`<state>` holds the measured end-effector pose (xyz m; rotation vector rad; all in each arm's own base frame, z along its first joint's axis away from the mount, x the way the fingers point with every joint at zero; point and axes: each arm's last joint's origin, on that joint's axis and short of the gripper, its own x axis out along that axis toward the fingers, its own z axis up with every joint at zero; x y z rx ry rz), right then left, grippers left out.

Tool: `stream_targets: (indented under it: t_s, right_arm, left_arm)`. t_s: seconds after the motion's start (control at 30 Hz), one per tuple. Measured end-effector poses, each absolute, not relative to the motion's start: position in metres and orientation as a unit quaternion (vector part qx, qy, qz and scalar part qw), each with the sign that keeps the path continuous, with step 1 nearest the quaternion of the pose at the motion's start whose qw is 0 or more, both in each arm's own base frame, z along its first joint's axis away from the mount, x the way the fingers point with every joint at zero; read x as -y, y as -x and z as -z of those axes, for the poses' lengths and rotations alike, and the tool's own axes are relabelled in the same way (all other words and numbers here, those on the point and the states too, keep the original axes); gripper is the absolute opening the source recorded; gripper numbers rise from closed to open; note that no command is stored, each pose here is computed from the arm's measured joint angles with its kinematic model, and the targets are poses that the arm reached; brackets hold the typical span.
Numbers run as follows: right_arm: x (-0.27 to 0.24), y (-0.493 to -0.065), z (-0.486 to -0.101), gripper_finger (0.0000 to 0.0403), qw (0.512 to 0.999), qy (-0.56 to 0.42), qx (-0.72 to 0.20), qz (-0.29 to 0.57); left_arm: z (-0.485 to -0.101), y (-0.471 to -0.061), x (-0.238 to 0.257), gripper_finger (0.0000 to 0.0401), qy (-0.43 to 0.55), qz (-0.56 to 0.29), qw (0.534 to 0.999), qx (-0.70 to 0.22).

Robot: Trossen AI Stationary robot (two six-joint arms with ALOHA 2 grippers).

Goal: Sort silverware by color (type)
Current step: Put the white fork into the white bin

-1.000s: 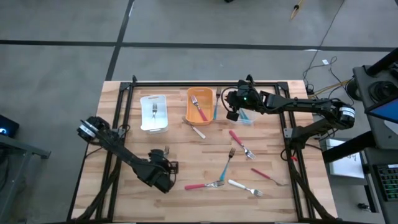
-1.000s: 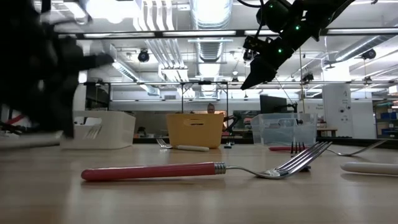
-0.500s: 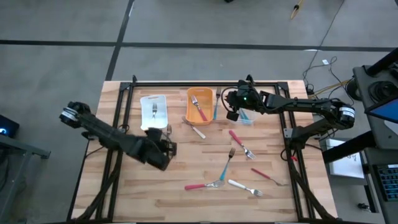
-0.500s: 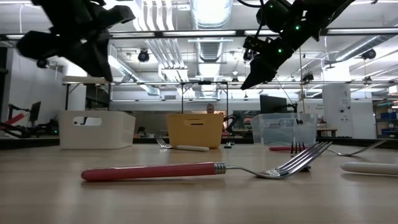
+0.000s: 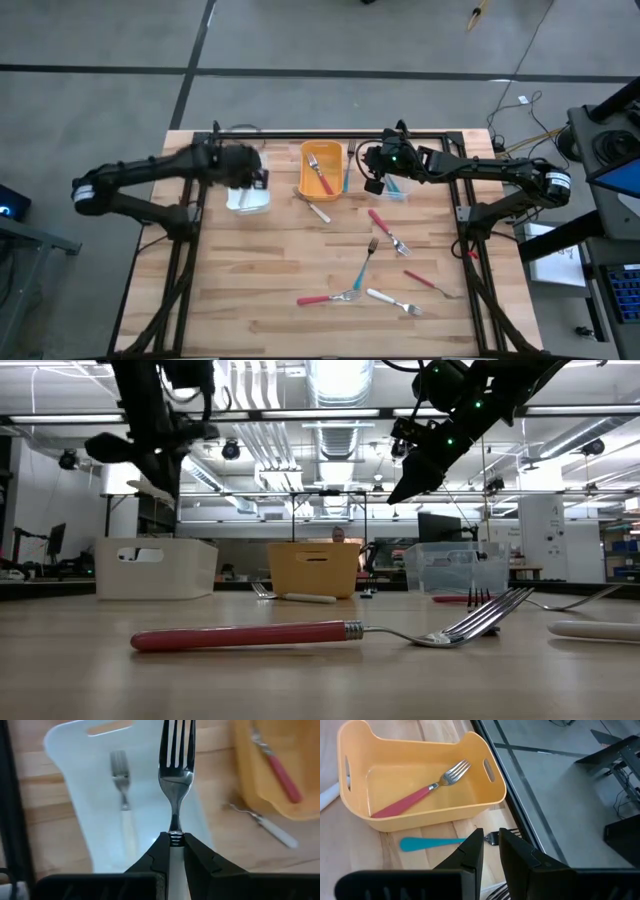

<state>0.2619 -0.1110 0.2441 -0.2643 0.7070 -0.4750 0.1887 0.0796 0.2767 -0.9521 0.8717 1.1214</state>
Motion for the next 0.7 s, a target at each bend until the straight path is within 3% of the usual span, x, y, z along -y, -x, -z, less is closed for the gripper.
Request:
stream_targets:
  t_s: [0.27, 0.7]
  right_arm:
    - [0.111, -0.262, -0.244, 0.0052, 0.901, 0.133, -0.343, 0.228]
    - [0.111, -0.262, -0.244, 0.0052, 0.901, 0.136, -0.344, 0.226]
  left_arm:
    - [-0.255, -0.168, -0.125, 0.0016, 0.450, -0.485, 0.609, -0.437]
    - [-0.212, -0.187, -0.147, 0.0017, 0.434, -0.455, 0.567, -0.532]
